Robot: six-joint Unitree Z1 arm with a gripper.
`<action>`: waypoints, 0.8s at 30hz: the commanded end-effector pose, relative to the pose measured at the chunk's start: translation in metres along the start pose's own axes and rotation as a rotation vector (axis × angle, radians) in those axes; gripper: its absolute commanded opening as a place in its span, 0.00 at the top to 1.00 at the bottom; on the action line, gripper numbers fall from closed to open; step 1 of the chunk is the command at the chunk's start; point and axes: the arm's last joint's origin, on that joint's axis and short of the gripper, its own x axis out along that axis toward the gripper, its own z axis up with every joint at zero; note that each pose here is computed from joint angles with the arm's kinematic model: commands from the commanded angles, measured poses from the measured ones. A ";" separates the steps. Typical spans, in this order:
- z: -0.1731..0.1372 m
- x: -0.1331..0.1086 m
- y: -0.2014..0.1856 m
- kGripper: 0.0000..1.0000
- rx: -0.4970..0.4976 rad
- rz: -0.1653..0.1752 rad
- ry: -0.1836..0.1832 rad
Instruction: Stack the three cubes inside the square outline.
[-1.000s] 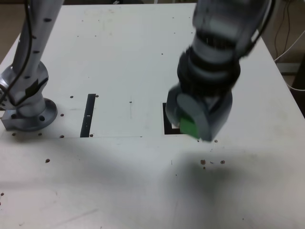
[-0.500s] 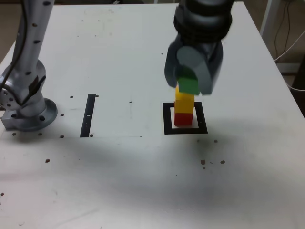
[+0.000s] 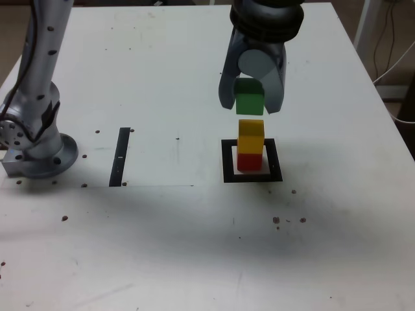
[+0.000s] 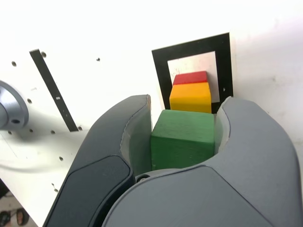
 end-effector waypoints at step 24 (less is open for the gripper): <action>0.015 0.021 0.001 0.72 -0.051 -0.080 0.064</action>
